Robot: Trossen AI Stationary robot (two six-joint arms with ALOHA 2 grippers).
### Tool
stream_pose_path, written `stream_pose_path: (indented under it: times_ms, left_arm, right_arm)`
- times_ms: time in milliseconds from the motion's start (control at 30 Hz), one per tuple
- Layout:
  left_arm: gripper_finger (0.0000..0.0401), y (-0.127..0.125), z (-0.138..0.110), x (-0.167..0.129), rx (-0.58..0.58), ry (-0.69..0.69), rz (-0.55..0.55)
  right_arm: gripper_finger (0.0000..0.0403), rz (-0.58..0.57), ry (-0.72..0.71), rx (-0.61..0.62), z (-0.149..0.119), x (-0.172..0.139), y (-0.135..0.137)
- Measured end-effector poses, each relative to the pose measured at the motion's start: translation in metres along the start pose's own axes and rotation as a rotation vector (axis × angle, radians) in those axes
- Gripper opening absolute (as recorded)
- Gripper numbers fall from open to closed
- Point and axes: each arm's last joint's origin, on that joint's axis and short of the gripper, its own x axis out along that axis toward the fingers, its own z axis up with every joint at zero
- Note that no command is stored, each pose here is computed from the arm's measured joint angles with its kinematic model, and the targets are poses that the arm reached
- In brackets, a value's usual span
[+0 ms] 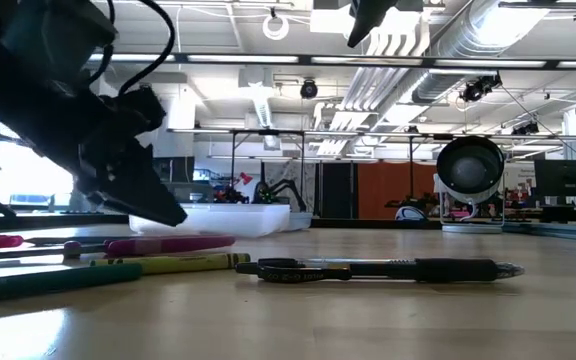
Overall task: Pick & place school supplies into a supply box
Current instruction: Put the blue pencil into the black supply box
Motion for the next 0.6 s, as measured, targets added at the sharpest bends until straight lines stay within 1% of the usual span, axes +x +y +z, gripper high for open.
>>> stream_pose_path:
  times_ms: [67, 133, 200, 267, 333, 400, 500, 600]
  left_arm:
    - [0.0189, 0.001, -0.003, 0.002, 0.038, 0.01, 0.02]
    - [0.0197, -0.001, -0.006, 0.007, 0.05, 0.021, 0.028]
    - [0.0198, 0.001, -0.011, 0.011, 0.058, 0.029, 0.05]
    - [0.0195, 0.002, -0.018, 0.017, 0.038, 0.025, 0.085]
    - [0.0186, 0.005, -0.026, 0.022, 0.009, 0.033, 0.118]
    - [0.0172, 0.007, -0.034, 0.028, -0.007, 0.009, 0.165]
    - [0.0149, 0.009, -0.042, 0.036, -0.018, -0.015, 0.188]
    - [0.0129, 0.009, -0.043, 0.038, -0.018, -0.035, 0.194]
  right_arm:
    - [0.0021, 0.0, -0.001, 0.001, 0.0, 0.0, 0.0]
    - [0.002, -0.001, -0.002, 0.002, 0.0, 0.0, 0.0]
    - [0.002, -0.001, -0.003, 0.002, 0.0, 0.0, 0.0]
    - [0.002, -0.001, -0.004, 0.002, 0.0, 0.0, 0.0]
    - [0.0019, -0.001, -0.004, 0.002, 0.0, 0.0, 0.0]
    - [0.0019, -0.001, -0.003, 0.002, 0.0, 0.0, 0.0]
    - [0.002, -0.001, -0.003, 0.002, 0.0, 0.0, 0.0]
    - [0.002, 0.0, -0.002, 0.002, 0.0, 0.0, 0.0]
